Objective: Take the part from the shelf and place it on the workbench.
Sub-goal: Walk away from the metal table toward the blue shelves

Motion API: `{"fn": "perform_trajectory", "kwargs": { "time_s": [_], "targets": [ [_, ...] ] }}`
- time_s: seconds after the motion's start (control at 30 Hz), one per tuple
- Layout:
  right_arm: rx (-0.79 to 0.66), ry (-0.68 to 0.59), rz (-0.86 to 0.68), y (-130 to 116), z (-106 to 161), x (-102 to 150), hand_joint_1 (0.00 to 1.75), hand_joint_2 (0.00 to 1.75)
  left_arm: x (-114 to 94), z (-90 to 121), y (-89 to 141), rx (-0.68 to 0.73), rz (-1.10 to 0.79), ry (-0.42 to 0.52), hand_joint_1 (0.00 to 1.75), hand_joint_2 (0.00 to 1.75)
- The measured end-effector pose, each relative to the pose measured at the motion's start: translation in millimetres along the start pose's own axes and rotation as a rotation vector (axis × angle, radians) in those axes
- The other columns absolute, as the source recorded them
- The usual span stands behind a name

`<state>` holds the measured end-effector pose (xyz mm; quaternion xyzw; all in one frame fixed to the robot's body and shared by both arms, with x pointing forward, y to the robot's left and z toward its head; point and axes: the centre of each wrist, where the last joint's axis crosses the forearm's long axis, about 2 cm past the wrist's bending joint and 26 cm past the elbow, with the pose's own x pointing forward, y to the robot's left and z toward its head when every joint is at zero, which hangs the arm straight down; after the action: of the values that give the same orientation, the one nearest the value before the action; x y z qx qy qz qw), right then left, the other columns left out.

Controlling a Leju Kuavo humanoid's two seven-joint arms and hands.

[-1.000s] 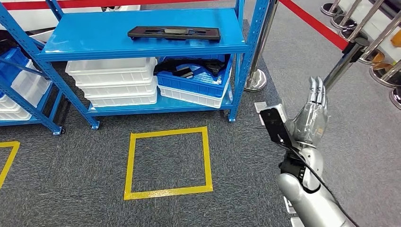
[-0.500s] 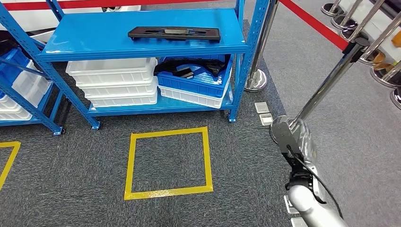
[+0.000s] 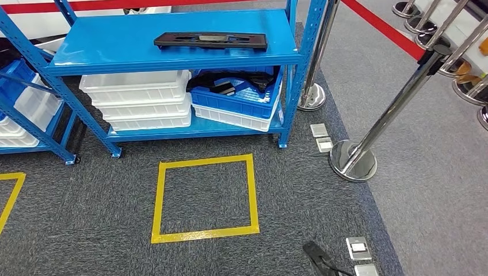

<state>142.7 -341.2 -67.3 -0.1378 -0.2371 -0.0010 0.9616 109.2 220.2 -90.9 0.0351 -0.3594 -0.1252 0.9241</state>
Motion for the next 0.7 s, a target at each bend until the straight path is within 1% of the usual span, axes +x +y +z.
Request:
{"fn": "perform_trajectory", "kwargs": {
  "time_s": [0.13, 0.3, 0.5, 0.7],
  "targets": [
    [0.014, 0.095, 0.04, 13, -1, -23, 0.0, 0.0, 1, 0, -1, -0.001, 0.0, 0.004, 0.0, 0.0],
    [0.021, 0.165, 0.078, 20, -1, -39, 0.0, 0.0, 1, -1, -1, -0.001, 0.0, 0.004, 0.0, 0.0],
    [0.044, 0.229, 0.112, 28, 1, -49, 0.0, 0.0, 2, -1, -1, 0.011, 0.005, 0.011, 0.0, 0.0],
    [0.083, 0.248, 0.144, 45, 5, -51, 0.0, 0.0, 2, 0, -1, 0.022, 0.017, 0.024, 0.0, 0.0]
  ]
}}
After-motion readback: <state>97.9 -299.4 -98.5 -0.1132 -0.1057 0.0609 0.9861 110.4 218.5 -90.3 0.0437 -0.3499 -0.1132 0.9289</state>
